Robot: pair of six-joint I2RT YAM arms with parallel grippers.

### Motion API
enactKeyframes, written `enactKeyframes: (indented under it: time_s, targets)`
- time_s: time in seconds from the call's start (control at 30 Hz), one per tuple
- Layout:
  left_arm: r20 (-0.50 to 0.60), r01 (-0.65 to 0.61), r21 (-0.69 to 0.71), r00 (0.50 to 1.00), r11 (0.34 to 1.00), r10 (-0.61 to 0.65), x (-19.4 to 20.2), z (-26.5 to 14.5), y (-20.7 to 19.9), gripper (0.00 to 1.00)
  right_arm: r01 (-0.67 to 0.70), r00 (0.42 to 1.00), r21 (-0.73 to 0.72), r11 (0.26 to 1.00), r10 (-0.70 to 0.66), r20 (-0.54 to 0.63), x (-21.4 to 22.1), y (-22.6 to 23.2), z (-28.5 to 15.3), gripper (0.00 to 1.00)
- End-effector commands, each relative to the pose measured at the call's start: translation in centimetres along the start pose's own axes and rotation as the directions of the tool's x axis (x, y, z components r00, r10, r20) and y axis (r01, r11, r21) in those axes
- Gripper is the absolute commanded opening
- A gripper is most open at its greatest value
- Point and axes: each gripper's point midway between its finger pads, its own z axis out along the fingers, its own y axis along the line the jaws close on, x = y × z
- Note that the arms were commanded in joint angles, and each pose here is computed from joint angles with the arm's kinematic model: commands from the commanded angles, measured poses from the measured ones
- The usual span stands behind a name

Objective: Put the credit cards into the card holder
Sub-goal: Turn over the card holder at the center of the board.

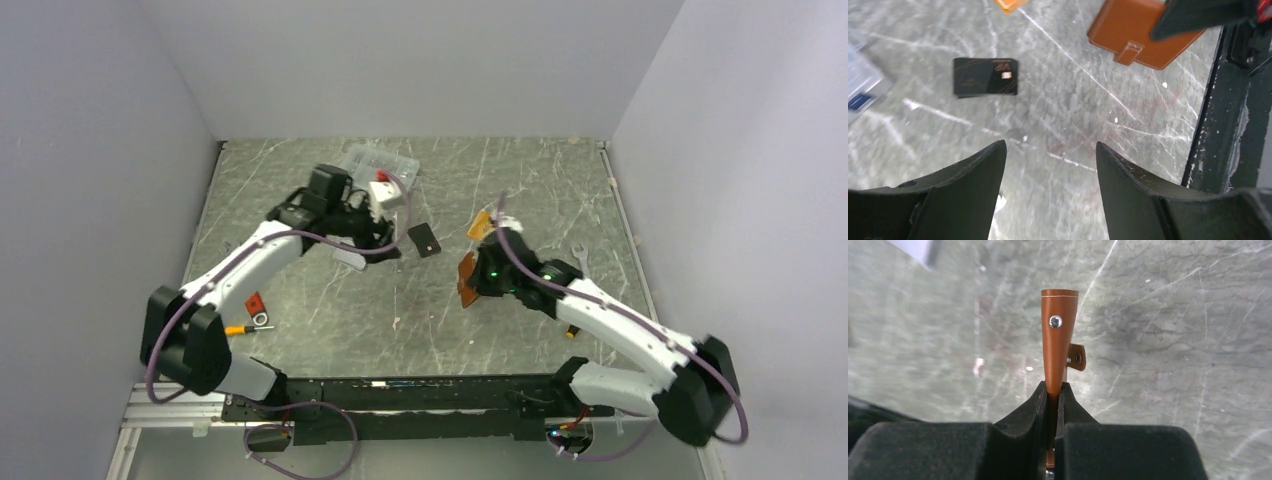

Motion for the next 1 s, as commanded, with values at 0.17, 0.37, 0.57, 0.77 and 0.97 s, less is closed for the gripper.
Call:
enactKeyframes:
  time_s: [0.17,0.37,0.57,0.77,0.97]
  targets:
    - [0.033,0.17,0.085,0.984,0.982,-0.173,0.3,-8.4,-1.7,0.69,0.469,0.88,0.542,0.697,-0.424,-0.216,0.7,-2.9,-0.5,0.0]
    - [0.046,0.213,0.083,0.975,0.974,-0.217,1.1,-9.2,-1.9,0.69,0.637,0.738,0.655,0.407,-0.568,-0.365,2.3,-1.7,0.6,0.0]
    - [0.051,0.239,0.042,0.969,0.97,-0.241,2.0,-10.5,-0.7,0.71,0.68,0.717,0.562,0.472,-0.588,-0.374,5.8,0.7,4.7,0.0]
    - [0.076,0.358,0.01,0.931,0.934,-0.358,2.7,-12.2,2.1,0.73,0.688,0.724,0.453,0.567,-0.573,-0.384,8.8,2.7,6.9,0.25]
    - [0.102,0.354,-0.064,0.933,0.933,-0.346,3.3,-13.3,3.3,0.75,0.636,0.77,0.342,0.692,-0.541,-0.337,10.1,4.9,7.6,0.56]
